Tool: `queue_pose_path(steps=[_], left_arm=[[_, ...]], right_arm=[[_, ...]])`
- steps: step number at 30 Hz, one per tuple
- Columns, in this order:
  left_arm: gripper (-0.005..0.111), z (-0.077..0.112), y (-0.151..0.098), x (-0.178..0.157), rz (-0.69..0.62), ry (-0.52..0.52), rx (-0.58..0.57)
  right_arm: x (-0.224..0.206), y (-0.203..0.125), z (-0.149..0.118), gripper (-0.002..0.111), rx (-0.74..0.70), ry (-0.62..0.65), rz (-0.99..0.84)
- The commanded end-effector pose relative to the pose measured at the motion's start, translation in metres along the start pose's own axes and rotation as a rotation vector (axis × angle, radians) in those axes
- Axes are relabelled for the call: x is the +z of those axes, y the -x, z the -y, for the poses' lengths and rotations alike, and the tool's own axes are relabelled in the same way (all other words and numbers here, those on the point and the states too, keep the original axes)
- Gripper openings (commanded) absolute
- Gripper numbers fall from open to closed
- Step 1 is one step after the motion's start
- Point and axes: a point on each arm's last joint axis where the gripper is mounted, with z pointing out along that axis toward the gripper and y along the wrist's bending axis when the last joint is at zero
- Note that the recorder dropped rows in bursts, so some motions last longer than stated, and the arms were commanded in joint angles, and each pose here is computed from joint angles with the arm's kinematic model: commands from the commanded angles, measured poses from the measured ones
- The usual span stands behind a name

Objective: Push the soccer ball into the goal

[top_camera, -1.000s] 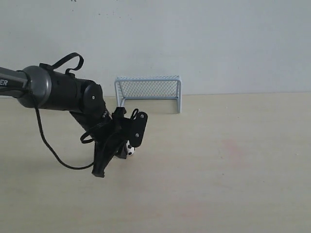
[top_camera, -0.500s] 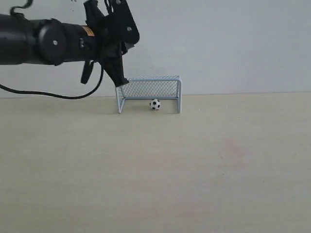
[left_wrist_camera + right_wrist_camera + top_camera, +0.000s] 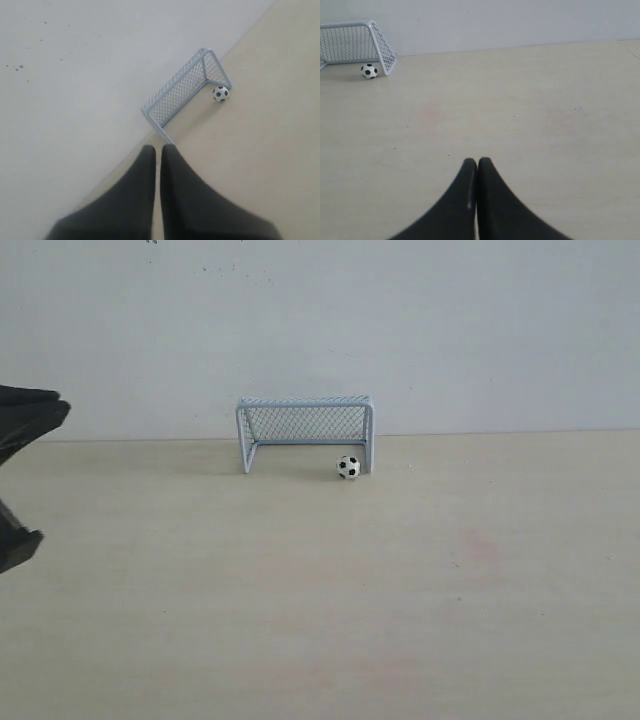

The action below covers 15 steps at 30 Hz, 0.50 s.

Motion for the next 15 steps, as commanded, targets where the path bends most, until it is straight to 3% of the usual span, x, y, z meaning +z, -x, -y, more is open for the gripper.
queue_pose_path(steps=[1,4,15], left_arm=[[0.004,0.01,-0.004,-0.041,0.036,-0.054,-0.088],[0.004,0.011,0.0,-0.068,0.094,-0.059,-0.08],[0.004,0.006,0.009,-0.138,0.346,0.098,-0.049]], right_arm=[[0.0,0.001,0.0,0.0,-0.001,0.001,0.009],[0.0,0.001,0.0,0.0,-0.001,0.001,0.009],[0.0,0.001,0.0,0.0,-0.001,0.001,0.009]])
